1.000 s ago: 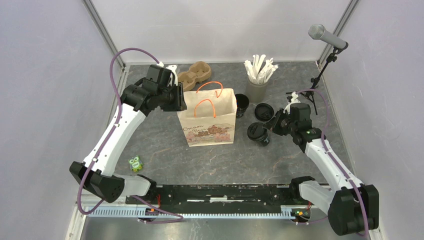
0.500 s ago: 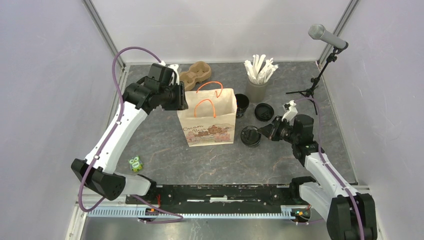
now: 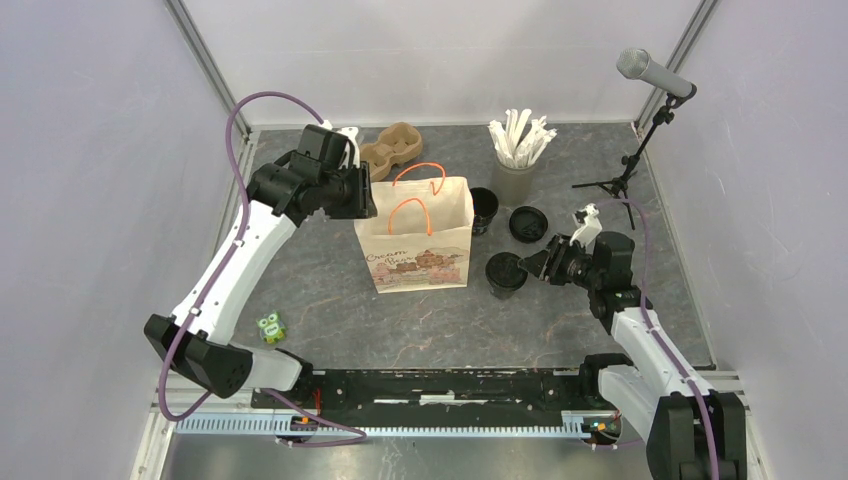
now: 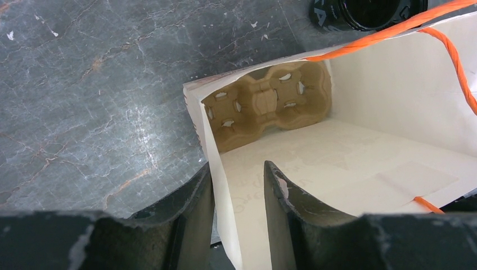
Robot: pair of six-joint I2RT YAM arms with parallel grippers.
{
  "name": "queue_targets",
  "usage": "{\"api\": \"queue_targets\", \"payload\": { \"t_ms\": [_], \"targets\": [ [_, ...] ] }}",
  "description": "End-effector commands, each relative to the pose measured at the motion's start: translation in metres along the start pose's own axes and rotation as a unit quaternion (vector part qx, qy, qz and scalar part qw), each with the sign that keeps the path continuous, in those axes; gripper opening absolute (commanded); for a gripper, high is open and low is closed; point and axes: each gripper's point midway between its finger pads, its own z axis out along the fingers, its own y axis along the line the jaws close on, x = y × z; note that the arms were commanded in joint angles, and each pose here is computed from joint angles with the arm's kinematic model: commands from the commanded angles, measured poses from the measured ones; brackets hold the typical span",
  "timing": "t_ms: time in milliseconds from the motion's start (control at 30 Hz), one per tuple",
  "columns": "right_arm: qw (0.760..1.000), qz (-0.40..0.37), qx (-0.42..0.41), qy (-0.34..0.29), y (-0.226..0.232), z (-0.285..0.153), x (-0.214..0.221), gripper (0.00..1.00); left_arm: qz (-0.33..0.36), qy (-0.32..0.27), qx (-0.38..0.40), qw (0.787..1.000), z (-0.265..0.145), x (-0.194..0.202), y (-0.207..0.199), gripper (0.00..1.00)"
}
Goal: Pack the takeout coffee
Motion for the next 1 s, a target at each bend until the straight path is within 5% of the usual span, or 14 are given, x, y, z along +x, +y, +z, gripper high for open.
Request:
{"api": "queue_targets", "payload": {
  "t_ms": [0,233,567,967],
  "targets": [
    [1.0,-0.024,0.016,-0.01,-0.001,-0.003,-0.014,0.47,0.02,-0.019,0.018,0.999,-0.008,-0.012,-0.009,0.44],
    [0.994,-0.072,0.077,-0.019,0.003,-0.022,-0.049,0.7,0.022,-0.019,0.016,0.999,-0.01,-0.011,-0.008,0.45],
    [0.958,-0.264,0.104,0.038,0.044,-0.032,-0.073,0.98,0.023,-0.025,0.013,0.999,-0.012,-0.011,-0.007,0.46],
    [0.911,-0.359,0.083,0.185,0.066,0.0,-0.027,0.91,0.029,-0.028,0.017,0.999,-0.016,-0.01,-0.01,0.46]
  ]
}}
